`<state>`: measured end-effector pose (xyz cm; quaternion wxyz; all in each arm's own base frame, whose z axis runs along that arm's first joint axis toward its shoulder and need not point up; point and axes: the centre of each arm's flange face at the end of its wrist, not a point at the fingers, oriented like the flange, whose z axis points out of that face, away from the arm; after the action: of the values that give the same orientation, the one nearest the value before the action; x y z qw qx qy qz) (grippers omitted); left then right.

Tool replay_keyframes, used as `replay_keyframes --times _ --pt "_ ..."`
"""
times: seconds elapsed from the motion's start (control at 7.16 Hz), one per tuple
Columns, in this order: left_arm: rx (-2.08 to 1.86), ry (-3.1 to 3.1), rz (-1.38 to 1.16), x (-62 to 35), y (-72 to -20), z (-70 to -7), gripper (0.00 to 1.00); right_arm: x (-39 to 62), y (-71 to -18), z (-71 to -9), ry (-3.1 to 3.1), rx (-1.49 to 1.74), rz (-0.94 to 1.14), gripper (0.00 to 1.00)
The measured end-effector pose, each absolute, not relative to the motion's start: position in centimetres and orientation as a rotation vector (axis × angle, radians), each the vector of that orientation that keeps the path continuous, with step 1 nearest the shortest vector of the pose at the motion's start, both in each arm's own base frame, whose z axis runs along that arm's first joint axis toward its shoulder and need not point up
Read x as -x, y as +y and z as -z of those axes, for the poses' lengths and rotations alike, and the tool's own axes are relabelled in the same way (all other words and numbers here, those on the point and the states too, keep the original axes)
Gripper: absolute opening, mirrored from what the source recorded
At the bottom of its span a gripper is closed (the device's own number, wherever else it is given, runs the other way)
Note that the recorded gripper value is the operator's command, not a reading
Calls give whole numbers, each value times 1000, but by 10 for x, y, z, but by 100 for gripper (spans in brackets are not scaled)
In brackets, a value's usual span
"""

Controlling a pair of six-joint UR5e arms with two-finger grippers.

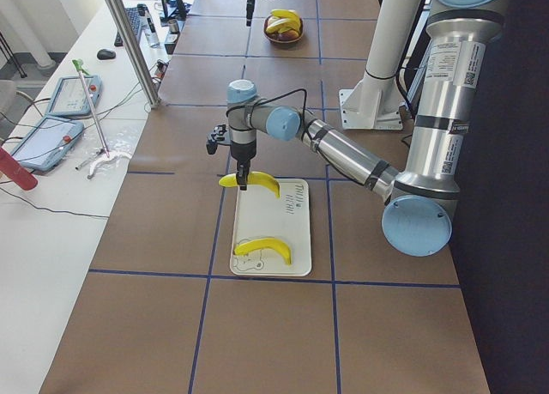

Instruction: Transfer all bananas from basket to plate

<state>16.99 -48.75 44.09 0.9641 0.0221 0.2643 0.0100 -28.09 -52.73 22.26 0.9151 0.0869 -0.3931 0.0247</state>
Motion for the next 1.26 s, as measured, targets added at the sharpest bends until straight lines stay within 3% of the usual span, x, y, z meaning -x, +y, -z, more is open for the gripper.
replay_keyframes --times 0.56,0.98,1.26 --pt "13 398 -42 -224 -451 -473 0 281 -527 -224 -808 -177 -49 100" --pt "-1 329 -41 -240 -456 -514 0 282 -526 -225 -807 -176 -47 100" --pt "-15 324 -47 -247 -466 -546 8 283 -526 -224 -808 -177 -45 100"
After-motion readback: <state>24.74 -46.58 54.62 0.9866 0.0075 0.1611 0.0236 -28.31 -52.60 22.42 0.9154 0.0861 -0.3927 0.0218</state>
